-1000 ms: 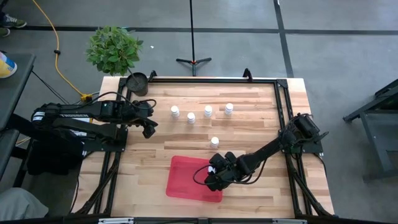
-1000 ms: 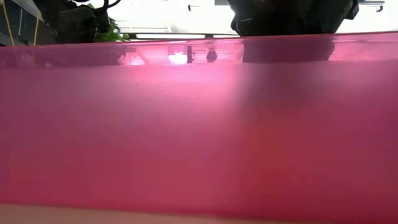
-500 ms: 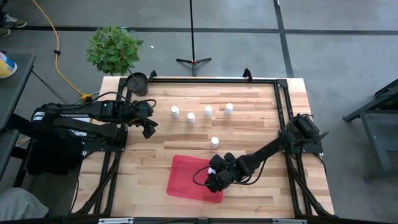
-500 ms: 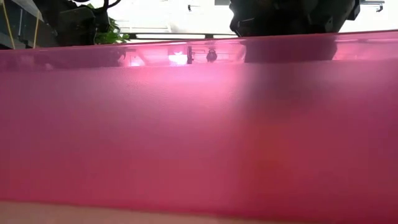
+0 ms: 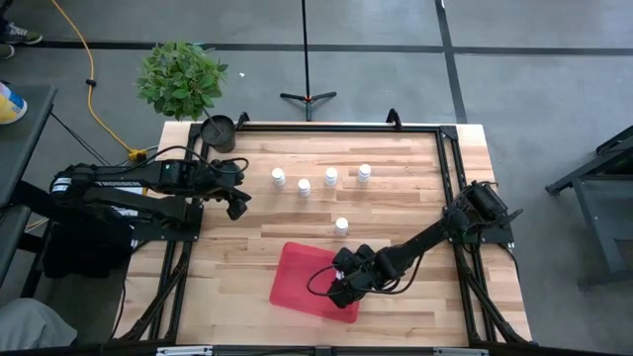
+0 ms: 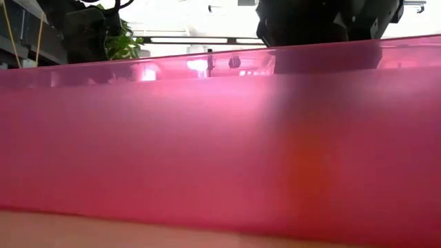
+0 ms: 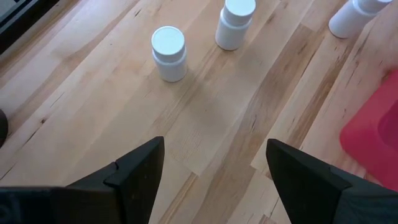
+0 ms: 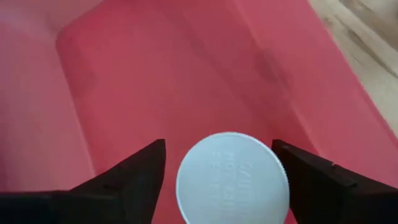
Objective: Pick and place pill bottles into a basket
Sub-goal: Put the white and orange medicine bottle into the red container, then put the white medicine bottle into the red container
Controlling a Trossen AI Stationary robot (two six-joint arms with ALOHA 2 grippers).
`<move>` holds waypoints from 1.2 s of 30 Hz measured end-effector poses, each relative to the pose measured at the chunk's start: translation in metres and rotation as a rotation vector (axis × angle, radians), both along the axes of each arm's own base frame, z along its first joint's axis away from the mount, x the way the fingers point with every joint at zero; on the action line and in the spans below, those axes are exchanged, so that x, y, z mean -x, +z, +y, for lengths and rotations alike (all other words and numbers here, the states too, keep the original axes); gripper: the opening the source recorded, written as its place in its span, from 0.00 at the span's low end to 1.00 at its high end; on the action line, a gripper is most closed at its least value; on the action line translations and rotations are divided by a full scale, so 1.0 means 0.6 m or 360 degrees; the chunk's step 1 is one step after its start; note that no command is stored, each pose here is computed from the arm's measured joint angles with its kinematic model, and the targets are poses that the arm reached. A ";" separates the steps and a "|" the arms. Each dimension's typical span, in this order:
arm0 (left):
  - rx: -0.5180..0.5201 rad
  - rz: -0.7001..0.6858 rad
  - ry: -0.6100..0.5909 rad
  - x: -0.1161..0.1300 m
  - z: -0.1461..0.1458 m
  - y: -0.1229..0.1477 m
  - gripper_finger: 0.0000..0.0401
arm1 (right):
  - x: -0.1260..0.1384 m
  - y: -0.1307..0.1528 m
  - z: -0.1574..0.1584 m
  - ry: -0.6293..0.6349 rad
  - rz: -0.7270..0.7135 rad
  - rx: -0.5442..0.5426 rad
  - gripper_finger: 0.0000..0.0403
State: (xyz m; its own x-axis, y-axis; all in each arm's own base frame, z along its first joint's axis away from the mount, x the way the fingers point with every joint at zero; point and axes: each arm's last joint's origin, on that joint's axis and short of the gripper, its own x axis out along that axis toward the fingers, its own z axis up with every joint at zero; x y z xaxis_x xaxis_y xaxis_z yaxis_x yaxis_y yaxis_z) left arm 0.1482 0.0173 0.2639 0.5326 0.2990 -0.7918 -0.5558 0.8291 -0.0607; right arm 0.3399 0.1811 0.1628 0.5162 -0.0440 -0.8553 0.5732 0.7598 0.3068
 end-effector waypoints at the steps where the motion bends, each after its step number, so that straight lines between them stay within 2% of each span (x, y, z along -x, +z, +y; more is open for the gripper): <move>1: 0.0000 0.0000 0.0000 0.000 0.000 0.000 0.79 | 0.000 0.000 0.000 0.0014 0.0005 -0.0001 0.71; 8: 0.0000 0.0000 0.0001 0.000 0.000 0.000 0.79 | -0.003 0.008 0.001 0.0060 0.0001 0.0050 0.72; 16: 0.0012 -0.0007 0.0018 0.000 0.000 0.000 0.79 | -0.015 0.060 0.000 0.0134 0.0079 0.0195 0.72; 21: 0.0012 -0.0007 0.0019 0.000 0.000 0.000 0.79 | -0.017 0.109 -0.007 0.0113 0.0149 0.0351 0.72; 29: 0.0013 -0.0007 0.0020 0.000 0.000 0.000 0.79 | -0.013 0.218 -0.042 -0.0029 0.0210 0.0666 0.72; 36: 0.0013 0.0000 0.0020 0.000 0.000 0.000 0.79 | -0.005 0.285 -0.088 -0.0171 0.0277 0.0782 0.72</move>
